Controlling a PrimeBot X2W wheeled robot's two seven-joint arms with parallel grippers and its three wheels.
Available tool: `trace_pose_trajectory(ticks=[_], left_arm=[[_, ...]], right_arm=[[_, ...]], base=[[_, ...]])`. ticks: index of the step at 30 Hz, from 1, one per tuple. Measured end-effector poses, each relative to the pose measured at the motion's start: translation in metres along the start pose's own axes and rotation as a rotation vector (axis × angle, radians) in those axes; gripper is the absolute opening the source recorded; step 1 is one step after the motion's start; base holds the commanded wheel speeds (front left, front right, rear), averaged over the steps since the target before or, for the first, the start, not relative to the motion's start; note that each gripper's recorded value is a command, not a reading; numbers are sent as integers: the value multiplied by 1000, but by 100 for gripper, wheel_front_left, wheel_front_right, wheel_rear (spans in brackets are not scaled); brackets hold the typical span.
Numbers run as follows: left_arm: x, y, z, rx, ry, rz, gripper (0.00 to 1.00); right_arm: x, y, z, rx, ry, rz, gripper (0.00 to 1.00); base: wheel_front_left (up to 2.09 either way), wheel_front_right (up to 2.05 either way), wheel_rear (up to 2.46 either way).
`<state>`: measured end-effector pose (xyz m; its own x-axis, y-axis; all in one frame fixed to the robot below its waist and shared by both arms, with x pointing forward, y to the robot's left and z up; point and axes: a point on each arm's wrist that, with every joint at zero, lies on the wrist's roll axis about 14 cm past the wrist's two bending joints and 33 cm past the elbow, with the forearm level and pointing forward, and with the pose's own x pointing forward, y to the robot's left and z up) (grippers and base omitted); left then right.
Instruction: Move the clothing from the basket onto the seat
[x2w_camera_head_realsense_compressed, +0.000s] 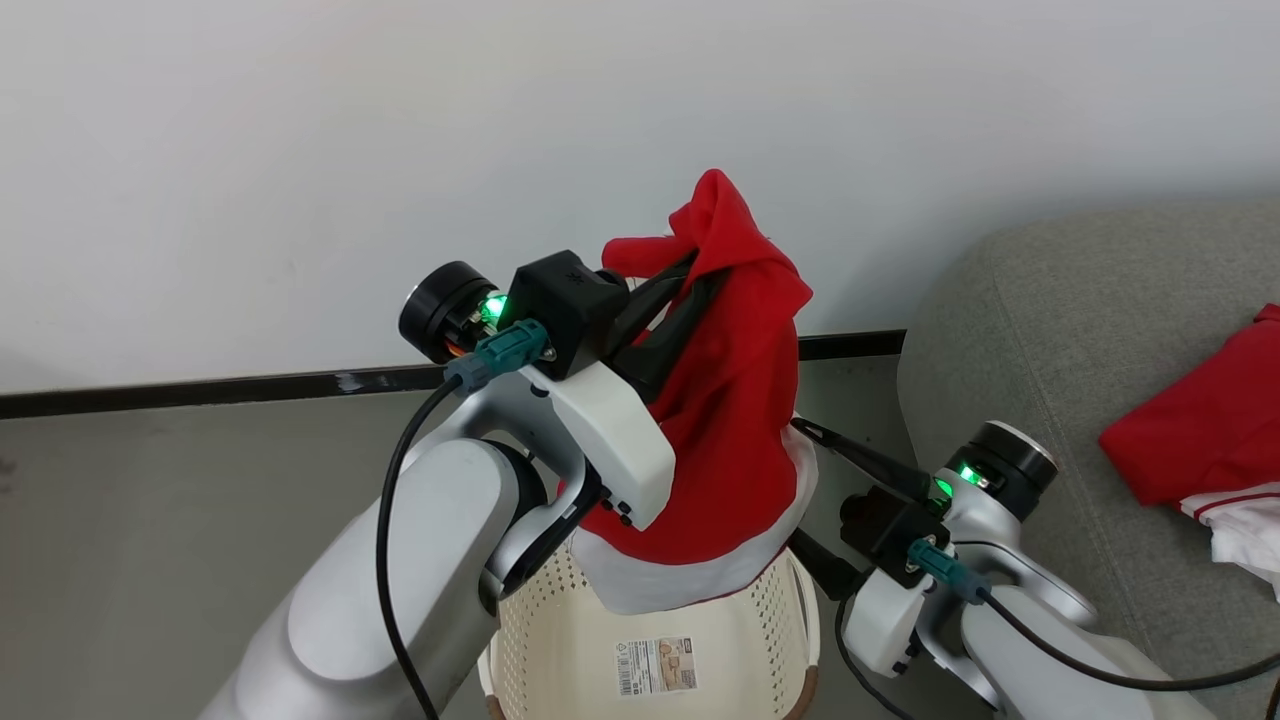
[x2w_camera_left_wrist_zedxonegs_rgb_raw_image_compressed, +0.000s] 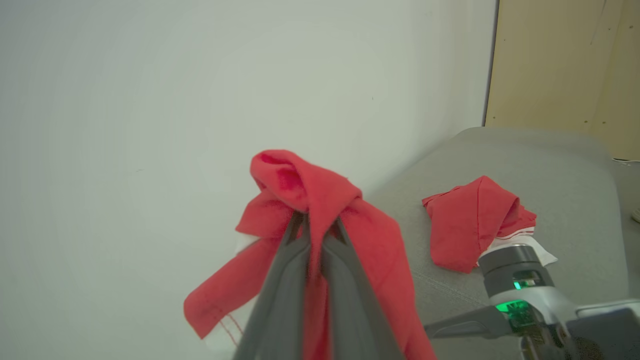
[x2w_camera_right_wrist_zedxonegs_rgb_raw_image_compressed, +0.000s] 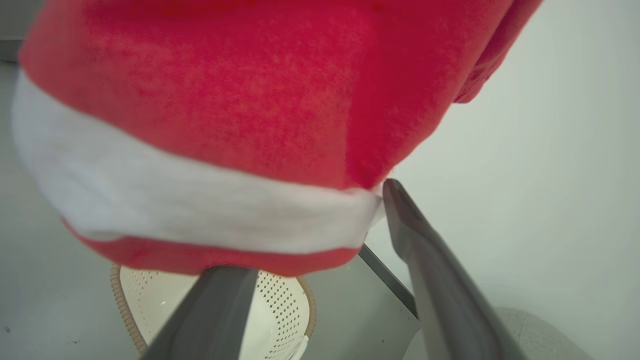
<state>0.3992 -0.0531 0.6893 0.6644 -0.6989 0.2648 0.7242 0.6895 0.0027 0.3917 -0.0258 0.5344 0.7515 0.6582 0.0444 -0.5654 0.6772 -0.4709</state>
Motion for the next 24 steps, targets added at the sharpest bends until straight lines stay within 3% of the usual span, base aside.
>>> trace_pose_trajectory(ticks=[4,5,6,15,24], left_arm=[[0,-1,0,-9,2,-2,0],[0,-2,0,-20,2,-5,0],[1,-2,-1,-20,2,-5,0],[-3,9,-13,-52,24,36,0],[-10,19,-43,-101,74,85,0]], right_arm=[[4,0,19,-23,-57,-2,100],[5,2,24,-35,-72,2,38],[5,3,24,-35,-72,5,0],[2,-9,35,-36,-106,-31,0],[-25,-59,30,7,-95,-197,0]], base=[[0,0,0],[0,0,0],[0,0,0],[0,0,0],[0,0,0]])
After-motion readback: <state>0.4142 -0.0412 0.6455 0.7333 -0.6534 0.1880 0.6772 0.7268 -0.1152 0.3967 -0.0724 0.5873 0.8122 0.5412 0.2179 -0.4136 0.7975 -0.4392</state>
